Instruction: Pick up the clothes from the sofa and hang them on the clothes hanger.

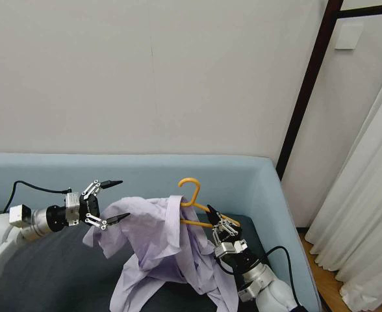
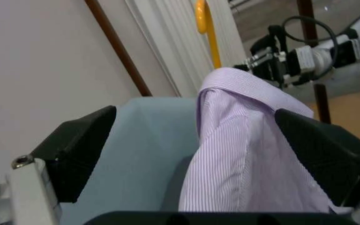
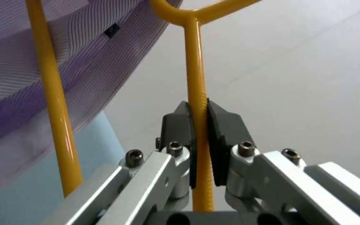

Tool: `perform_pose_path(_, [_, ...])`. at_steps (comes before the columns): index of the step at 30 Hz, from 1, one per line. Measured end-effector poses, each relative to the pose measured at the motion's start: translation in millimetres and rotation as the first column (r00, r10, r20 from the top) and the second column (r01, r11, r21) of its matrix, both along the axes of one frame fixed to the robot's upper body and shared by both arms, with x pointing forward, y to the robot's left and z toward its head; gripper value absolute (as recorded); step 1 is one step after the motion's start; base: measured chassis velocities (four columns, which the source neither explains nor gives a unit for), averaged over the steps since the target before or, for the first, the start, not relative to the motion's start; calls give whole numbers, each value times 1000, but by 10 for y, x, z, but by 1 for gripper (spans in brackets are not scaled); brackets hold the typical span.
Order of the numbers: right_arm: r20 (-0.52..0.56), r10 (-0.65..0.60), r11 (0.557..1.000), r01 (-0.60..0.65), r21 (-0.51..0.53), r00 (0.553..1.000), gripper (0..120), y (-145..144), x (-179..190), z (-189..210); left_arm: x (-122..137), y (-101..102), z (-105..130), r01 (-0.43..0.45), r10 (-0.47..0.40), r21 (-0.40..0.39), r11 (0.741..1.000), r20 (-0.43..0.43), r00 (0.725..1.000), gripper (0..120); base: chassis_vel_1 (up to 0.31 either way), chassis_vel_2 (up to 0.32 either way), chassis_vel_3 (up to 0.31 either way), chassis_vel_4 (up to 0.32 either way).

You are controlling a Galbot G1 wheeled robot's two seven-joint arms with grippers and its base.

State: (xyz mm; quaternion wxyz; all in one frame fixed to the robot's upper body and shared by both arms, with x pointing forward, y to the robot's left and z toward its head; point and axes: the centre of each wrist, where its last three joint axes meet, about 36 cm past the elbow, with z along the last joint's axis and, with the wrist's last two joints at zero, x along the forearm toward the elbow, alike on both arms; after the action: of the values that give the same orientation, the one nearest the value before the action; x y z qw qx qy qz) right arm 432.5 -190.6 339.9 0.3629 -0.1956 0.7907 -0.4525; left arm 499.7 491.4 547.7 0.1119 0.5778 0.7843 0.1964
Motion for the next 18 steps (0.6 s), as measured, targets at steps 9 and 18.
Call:
perform_pose_path(9, [29,56,998,-56,-29,998,5,271,83,-73,42,-77,-30,64,-51,99,993,-130,990,100,0,0,0,0])
perform_pose_path(18, [39,68,998,-67,-12,997,5,380,30,-65,103,-103,-206,59,-30,158,986,-178,984,75,0,0,0,0])
